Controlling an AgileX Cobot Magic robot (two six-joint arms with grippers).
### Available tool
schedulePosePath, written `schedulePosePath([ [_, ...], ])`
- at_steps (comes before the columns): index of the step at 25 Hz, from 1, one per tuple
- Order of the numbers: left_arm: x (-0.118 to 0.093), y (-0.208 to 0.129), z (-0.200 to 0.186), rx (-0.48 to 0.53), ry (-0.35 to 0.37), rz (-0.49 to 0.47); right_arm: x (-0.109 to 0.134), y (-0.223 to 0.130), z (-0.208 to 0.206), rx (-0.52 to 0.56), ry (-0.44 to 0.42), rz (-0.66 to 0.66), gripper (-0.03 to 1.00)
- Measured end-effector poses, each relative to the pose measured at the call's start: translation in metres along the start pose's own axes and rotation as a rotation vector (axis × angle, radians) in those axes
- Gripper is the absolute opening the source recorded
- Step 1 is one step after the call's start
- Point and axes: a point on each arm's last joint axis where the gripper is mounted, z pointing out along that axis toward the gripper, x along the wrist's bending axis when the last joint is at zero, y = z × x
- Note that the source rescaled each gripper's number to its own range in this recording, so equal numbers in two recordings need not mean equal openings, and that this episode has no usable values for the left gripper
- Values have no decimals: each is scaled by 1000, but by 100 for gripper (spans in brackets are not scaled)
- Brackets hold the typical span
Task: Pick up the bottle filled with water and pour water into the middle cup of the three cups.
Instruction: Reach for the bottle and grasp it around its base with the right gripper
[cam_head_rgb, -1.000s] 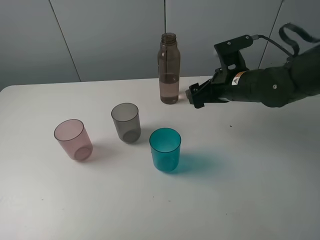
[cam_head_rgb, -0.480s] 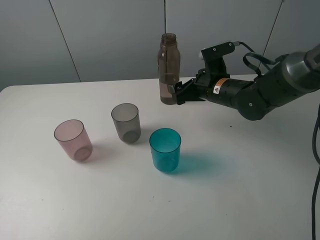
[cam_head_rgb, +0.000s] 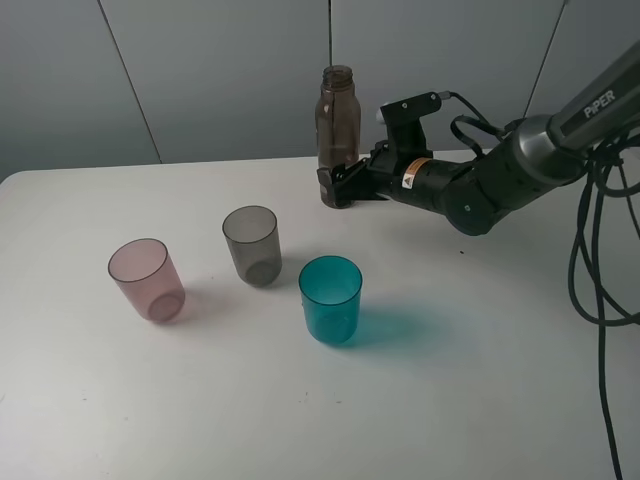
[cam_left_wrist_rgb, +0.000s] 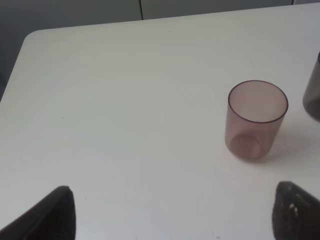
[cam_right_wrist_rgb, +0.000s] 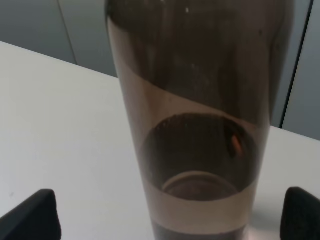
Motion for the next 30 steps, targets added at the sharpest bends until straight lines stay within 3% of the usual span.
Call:
schedulePosePath([
  [13,0,0,0,0,0,0,-4,-15,29,-5,6,-5,84],
  [30,0,0,0,0,0,0,-9,-7,62,-77,5,-44,84],
])
